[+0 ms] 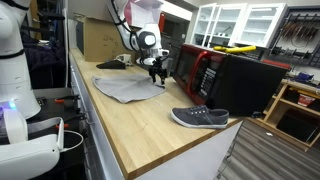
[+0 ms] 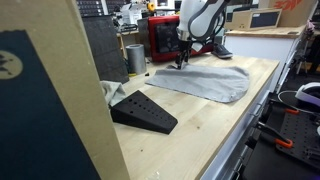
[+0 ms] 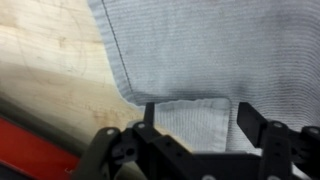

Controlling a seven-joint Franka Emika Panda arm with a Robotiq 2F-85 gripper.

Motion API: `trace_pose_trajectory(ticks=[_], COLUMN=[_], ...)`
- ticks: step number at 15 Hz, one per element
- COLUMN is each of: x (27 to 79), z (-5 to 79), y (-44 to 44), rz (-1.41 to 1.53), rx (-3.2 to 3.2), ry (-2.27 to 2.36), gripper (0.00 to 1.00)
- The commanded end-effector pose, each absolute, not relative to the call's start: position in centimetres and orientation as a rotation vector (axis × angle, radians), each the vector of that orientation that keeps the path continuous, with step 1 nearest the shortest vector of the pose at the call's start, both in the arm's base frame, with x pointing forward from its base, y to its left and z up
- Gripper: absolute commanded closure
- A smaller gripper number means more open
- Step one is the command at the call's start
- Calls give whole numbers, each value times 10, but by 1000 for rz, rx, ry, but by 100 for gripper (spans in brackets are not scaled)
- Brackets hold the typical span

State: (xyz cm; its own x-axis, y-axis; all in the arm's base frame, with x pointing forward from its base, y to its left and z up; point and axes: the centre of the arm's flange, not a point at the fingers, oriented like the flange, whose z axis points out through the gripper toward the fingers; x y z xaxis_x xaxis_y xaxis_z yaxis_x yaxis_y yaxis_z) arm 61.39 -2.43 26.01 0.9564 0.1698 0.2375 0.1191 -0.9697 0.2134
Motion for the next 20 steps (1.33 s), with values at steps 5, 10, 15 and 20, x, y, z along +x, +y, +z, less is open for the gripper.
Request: trace_pose_trajectory(ticks=[5, 10, 15, 20], x=[608, 606, 601, 595], z=[246, 247, 252, 264], y=[-34, -33, -29, -24], rz=[369, 374, 390, 452], rx=[2899, 2888, 2884, 2864], ry=[172, 187, 202, 203], gripper=[59, 96, 100, 100])
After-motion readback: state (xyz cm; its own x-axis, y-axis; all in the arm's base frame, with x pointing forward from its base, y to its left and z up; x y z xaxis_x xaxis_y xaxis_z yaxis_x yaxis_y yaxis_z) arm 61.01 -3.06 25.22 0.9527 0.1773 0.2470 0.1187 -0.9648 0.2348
